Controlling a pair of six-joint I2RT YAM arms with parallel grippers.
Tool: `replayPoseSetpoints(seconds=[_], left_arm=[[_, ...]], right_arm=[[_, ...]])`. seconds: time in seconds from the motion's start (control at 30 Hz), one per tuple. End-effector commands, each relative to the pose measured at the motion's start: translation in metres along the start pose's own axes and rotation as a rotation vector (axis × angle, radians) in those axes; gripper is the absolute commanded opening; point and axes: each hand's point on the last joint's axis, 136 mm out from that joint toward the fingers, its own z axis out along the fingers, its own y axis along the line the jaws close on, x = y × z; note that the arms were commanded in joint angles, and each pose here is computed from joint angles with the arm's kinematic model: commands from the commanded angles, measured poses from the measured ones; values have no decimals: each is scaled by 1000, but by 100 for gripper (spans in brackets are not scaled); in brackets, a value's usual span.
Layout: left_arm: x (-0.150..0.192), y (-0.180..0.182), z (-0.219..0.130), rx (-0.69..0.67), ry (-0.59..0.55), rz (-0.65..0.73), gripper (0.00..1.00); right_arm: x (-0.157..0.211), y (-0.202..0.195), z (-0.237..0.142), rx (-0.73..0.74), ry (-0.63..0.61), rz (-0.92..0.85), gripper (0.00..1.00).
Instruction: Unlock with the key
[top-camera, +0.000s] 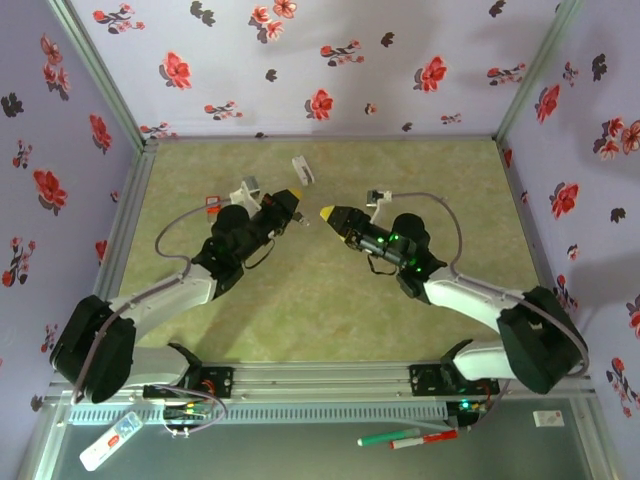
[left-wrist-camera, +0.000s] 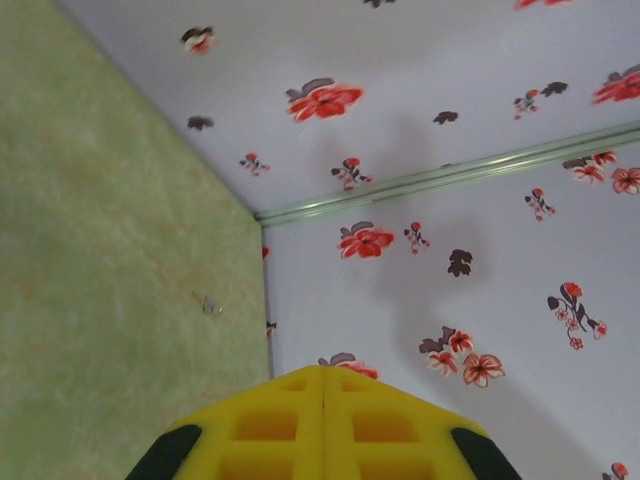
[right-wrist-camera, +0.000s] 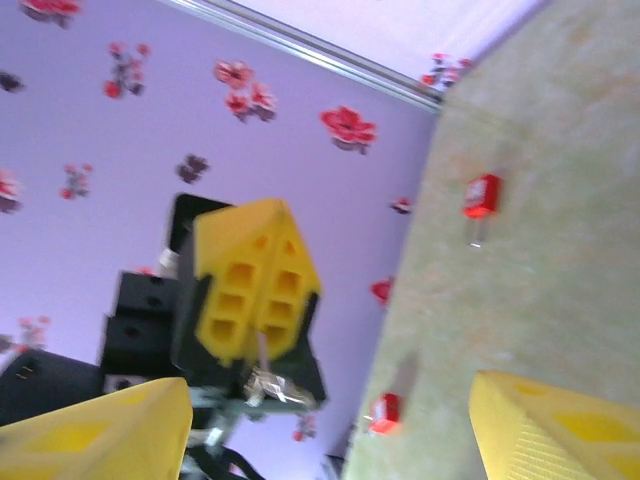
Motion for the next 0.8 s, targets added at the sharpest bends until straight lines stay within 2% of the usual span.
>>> replayPoseSetpoints(seconds=[0.0, 0.1, 0.23, 0.47, 0.77], left_arm=[[-3, -9, 2, 45, -43, 113, 0], [-2, -14, 3, 84, -49, 108, 0], [-1, -19, 4, 97, -50, 114, 0], [-1, -13, 4, 84, -57, 116, 0], [1, -12, 6, 92, -52, 106, 0]], right_arm=[[-5, 46, 5, -241, -13, 88, 70], [1, 48, 14, -310, 17, 133, 64], [14, 42, 24, -303, 40, 151, 55], [20, 46, 23, -310, 51, 144, 53], [28, 43, 34, -307, 77, 154, 43]])
